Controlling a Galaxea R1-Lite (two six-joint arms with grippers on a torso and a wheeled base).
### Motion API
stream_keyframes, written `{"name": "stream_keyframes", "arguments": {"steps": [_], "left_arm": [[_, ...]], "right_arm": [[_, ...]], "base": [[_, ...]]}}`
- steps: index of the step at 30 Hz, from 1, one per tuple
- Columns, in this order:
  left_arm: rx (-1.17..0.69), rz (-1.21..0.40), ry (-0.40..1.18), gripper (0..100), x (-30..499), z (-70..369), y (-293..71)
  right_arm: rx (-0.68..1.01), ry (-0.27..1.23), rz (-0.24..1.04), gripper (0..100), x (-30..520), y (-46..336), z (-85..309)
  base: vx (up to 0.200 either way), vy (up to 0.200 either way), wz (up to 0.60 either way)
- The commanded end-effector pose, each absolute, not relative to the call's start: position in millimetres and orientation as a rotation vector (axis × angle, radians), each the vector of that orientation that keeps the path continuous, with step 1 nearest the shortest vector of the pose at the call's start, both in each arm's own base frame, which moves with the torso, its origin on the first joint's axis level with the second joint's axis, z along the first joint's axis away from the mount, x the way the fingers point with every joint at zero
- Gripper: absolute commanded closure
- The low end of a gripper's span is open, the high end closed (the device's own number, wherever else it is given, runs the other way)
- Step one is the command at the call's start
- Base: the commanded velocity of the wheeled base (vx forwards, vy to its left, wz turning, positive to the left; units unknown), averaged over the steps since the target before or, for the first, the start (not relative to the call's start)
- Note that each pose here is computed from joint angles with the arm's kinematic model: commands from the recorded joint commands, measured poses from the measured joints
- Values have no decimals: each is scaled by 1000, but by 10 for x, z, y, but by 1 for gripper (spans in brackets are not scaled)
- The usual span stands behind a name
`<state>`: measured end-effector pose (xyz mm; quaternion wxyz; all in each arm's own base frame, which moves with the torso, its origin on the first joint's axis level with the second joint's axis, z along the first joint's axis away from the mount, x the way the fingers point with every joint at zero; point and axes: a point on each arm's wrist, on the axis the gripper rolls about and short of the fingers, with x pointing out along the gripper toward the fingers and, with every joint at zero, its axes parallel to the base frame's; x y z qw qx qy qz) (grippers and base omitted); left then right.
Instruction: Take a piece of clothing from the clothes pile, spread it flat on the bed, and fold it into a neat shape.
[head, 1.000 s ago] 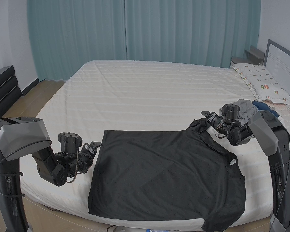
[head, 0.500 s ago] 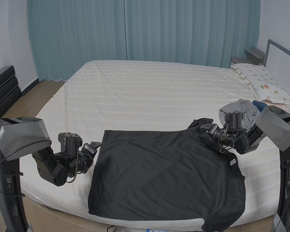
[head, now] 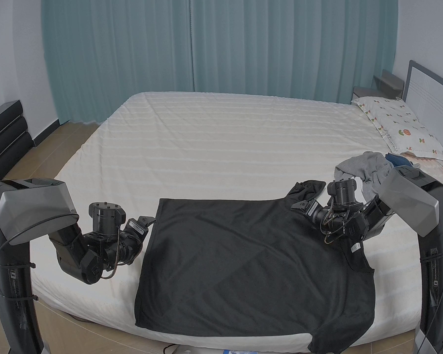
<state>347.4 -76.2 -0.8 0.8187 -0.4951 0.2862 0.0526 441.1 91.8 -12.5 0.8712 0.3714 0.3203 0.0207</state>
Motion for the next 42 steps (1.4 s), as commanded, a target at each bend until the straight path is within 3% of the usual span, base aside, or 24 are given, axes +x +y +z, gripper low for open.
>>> {"name": "stream_keyframes", "arguments": {"steps": [1, 6, 10, 24, 33, 42], "left_arm": [[-1055, 113, 611, 0, 3475, -15, -761], [-1055, 113, 611, 0, 3475, -15, -761], [-1055, 113, 611, 0, 3475, -15, -761], [-1055, 113, 611, 0, 3475, -15, -761], [-1055, 113, 611, 0, 3475, -15, -761], [-1055, 113, 611, 0, 3475, -15, -761]], "right_arm": [[761, 702, -1, 0, 4478, 897, -338], [762, 625, -59, 0, 4646, 742, -323], [772, 505, -123, 0, 4853, 375, -171], [800, 401, -188, 0, 5028, -181, -92], [792, 432, -65, 0, 5014, -21, 57], [483, 484, 79, 0, 5084, 244, -260]], "base": [[0, 0, 0], [0, 0, 0], [0, 0, 0], [0, 0, 0], [0, 0, 0], [0, 0, 0]]}}
